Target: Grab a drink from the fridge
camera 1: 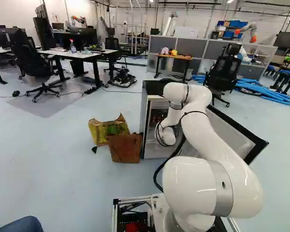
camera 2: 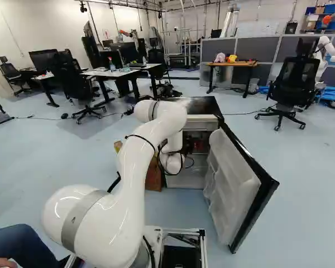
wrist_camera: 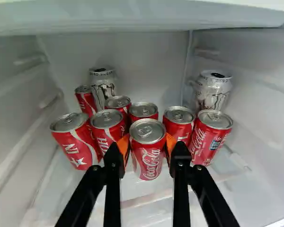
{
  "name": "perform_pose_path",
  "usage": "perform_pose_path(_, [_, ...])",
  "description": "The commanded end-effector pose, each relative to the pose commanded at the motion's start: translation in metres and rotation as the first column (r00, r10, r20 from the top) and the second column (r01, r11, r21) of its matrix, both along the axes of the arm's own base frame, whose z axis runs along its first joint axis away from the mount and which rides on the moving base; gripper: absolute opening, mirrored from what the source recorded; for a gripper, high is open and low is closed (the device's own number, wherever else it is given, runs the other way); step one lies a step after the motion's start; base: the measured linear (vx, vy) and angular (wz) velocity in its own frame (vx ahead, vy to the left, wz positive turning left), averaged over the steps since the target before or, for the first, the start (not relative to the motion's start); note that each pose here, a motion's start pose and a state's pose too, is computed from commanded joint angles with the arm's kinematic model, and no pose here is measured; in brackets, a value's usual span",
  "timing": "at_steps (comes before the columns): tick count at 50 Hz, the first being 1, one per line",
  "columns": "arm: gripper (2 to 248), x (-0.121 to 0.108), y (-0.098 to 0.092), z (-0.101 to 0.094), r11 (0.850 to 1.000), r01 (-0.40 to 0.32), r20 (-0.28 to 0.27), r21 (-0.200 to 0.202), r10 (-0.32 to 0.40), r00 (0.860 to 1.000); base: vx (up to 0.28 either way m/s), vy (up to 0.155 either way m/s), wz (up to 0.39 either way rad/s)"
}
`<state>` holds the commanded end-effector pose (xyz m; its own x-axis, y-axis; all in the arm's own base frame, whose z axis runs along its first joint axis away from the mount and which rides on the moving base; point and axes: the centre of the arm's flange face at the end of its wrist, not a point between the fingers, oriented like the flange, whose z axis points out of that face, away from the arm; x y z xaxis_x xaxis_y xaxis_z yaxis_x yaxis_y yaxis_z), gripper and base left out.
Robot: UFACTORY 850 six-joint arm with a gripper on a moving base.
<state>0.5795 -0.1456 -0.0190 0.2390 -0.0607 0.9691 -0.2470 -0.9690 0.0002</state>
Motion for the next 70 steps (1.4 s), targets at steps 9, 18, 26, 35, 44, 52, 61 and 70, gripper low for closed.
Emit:
perform_pose_path(9, [93, 0.0, 0.0, 0.0, 1.0, 0.0, 0.0, 0.0, 0.0, 1.0, 0.0, 0.0, 0.0])
perform_pose_path(18, [93, 0.0, 0.0, 0.0, 1.0, 0.0, 0.0, 0.0, 0.0, 1.0, 0.0, 0.0, 0.0])
perform_pose_path(26, [93, -0.004, 0.0, 0.001, 1.0, 0.001, -0.007, 0.002, -0.001, 1.0, 0.0, 0.0, 0.0])
perform_pose_path(35, [93, -0.013, 0.002, 0.007, 1.0, 0.002, -0.023, 0.006, -0.002, 1.0, 0.0, 0.0, 0.0])
perform_pose_path(44, [93, -0.026, 0.004, 0.021, 1.0, 0.005, -0.04, 0.01, -0.004, 0.999, 0.0, 0.0, 0.0])
perform_pose_path(52, [93, -0.04, 0.007, 0.037, 1.0, 0.007, -0.058, 0.015, -0.006, 0.998, 0.0, 0.0, 0.0])
perform_pose_path(61, [93, -0.057, 0.01, 0.055, 1.0, 0.008, -0.078, 0.019, -0.007, 0.997, 0.0, 0.0, 0.0])
perform_pose_path(70, [93, -0.074, 0.014, 0.073, 1.0, 0.009, -0.095, 0.024, -0.007, 0.995, 0.0, 0.0, 0.0])
